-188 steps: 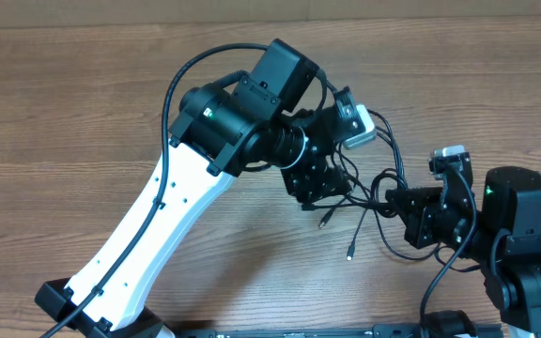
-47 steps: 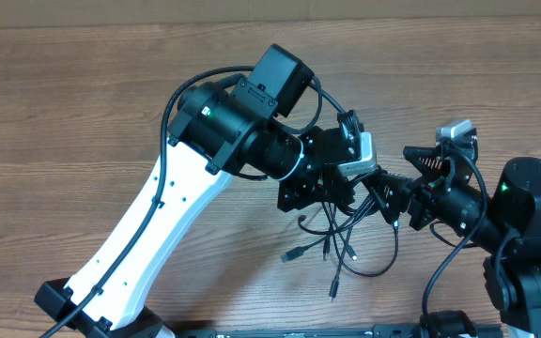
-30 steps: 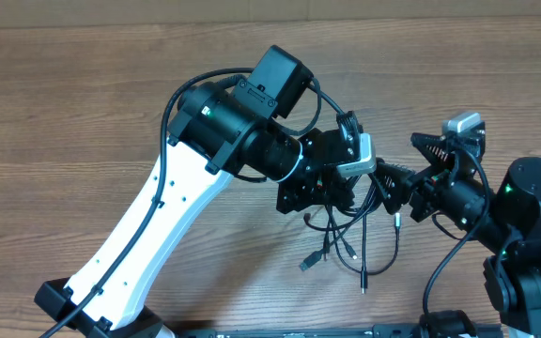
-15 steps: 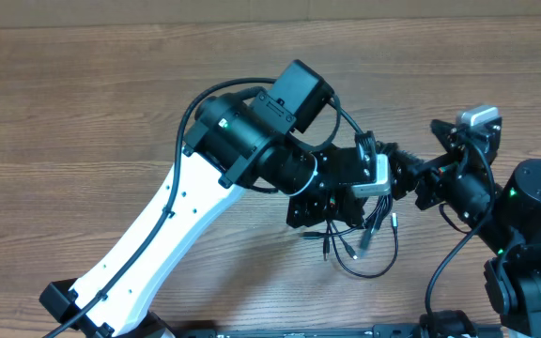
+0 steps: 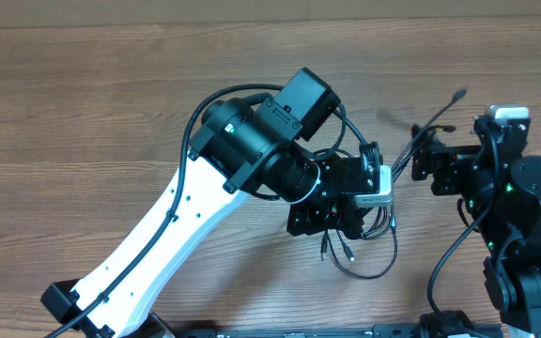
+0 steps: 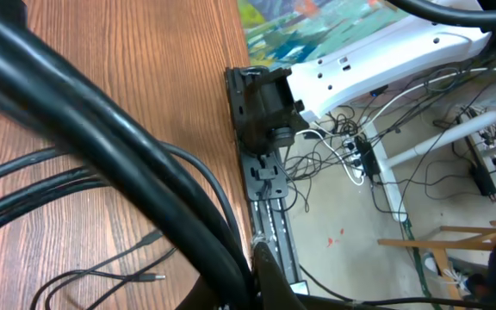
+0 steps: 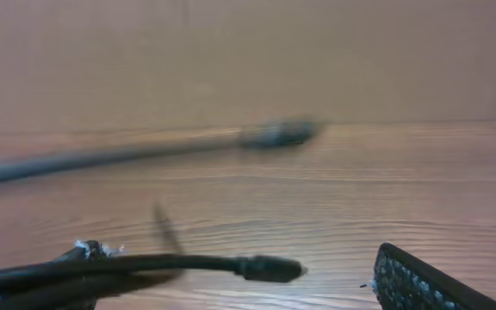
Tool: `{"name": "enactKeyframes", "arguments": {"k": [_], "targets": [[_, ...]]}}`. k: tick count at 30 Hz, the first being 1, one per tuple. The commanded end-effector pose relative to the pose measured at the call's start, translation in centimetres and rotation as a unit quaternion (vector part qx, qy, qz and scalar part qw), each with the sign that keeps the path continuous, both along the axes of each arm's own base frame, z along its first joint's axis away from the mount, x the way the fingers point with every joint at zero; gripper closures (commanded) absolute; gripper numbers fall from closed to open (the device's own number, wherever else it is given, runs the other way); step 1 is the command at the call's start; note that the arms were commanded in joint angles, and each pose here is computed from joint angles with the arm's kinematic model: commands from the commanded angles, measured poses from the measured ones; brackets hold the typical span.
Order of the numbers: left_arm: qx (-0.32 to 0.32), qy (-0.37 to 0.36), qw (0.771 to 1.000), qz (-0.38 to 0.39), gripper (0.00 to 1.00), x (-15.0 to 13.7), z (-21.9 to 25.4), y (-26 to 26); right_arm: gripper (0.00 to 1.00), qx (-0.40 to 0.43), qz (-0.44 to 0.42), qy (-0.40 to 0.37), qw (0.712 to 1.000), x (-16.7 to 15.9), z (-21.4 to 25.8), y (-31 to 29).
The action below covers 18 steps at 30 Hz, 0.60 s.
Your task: Untangle cables
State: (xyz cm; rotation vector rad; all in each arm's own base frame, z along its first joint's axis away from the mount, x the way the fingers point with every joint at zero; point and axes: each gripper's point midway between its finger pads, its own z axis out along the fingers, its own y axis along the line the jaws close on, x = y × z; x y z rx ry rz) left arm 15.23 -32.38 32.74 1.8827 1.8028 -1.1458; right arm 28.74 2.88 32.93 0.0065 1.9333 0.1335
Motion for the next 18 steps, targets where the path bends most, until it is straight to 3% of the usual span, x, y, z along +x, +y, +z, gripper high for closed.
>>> {"name": "enactKeyframes", "arguments": {"k": [1,6,18], "targets": [[-0.016,-0.013,1.0,-0.012,0.96,-0.7,1.0,0.1,0.03,-0.004,-0.039,-0.008,0.999,0.0,0.6,-1.4],[-0.008,-0.022,1.0,-0.006,0.96,-0.3,0.7,0.3,0.0,-0.008,-0.039,0.021,0.999,-0.4,-0.7,-1.5],[0.008,-0.035,0.999,0.039,0.96,1.4,0.4,-0.1,0.0,-0.006,-0.052,0.188,0.981,-3.3,-7.9,-1.7]]}}
